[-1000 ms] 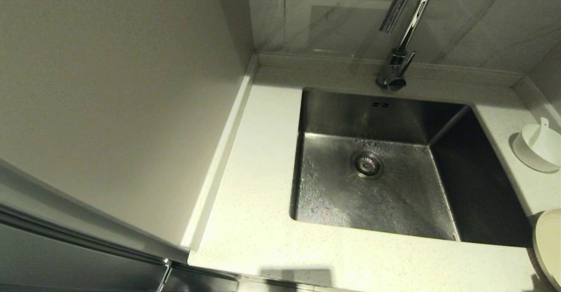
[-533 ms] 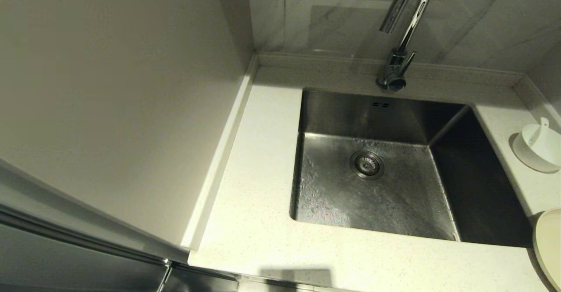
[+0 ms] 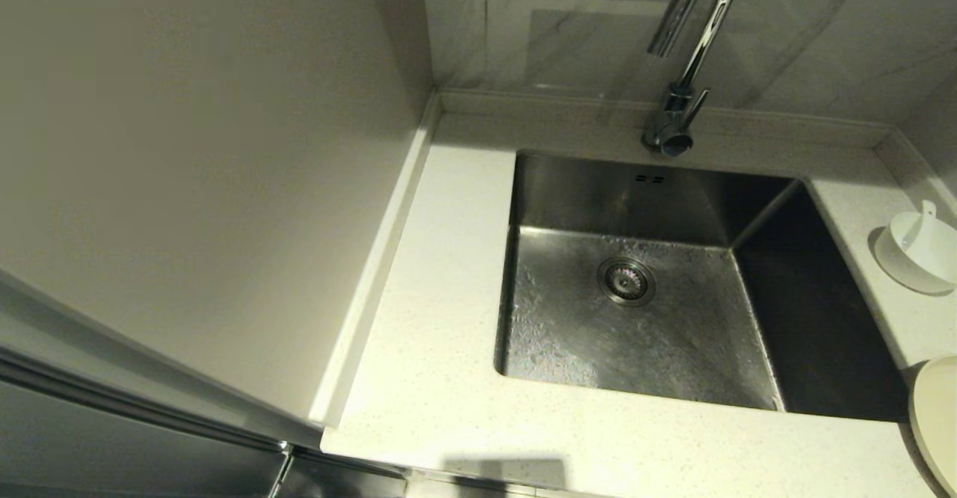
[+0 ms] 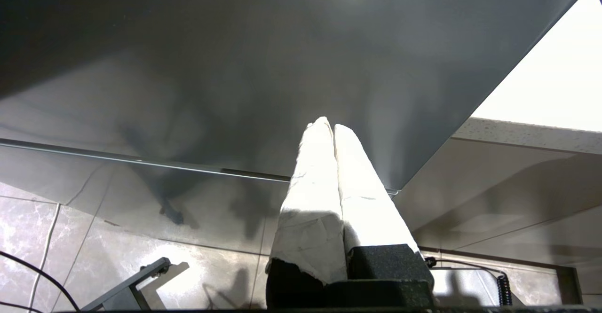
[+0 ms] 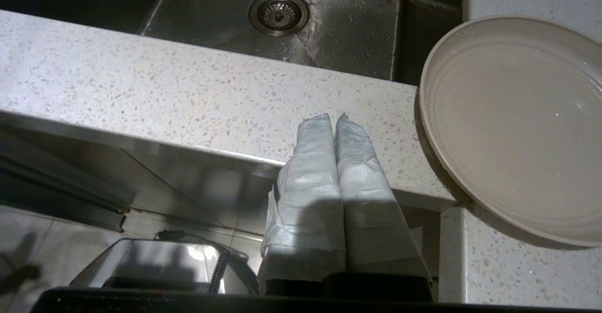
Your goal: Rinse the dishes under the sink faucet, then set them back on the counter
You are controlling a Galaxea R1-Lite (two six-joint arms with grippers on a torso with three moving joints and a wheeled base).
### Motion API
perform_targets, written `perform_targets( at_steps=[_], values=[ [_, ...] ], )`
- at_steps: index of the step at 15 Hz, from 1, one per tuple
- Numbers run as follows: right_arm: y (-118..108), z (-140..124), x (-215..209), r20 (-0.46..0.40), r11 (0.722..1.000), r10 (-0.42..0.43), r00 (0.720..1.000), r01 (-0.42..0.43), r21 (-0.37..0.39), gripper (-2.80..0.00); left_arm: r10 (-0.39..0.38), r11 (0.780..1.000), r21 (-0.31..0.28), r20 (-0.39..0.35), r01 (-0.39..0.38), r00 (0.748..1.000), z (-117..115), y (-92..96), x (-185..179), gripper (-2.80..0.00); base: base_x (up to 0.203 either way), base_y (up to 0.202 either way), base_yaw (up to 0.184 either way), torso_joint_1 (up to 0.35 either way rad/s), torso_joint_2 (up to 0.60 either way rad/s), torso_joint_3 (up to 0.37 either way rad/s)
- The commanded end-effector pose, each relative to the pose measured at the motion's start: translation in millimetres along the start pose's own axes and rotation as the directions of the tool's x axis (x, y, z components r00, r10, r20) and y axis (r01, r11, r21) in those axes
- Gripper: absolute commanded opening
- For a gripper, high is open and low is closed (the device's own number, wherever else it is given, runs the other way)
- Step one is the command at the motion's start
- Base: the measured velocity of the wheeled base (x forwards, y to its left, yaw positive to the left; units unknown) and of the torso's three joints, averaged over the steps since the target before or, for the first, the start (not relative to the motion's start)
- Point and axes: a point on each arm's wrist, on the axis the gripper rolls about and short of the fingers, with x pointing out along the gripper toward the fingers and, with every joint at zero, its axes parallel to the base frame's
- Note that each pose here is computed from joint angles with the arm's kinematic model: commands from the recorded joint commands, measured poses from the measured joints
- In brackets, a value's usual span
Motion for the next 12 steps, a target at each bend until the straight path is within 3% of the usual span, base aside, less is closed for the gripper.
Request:
perform_targets(
  at_steps=[1,12],
  values=[
    [0.0,-0.6,-0.3,0.002,1.000,-0.002,1.000,0.002,0.001,-2.80,0.000,1.000,-0.001,0.003,0.000,1.000,0.0,0.0,-0.2,-2.80,0.000,0.000,0.000,0.000,0.00,0.000],
    [-0.6,-0.6,-0.2,0.005,0.998,-0.025,1.000,0.024,0.050,-2.80,0.000,1.000,-0.001,0.003,0.000,1.000,0.0,0.0,-0.2,-2.80,0.000,0.000,0.000,0.000,0.00,0.000]
  ],
)
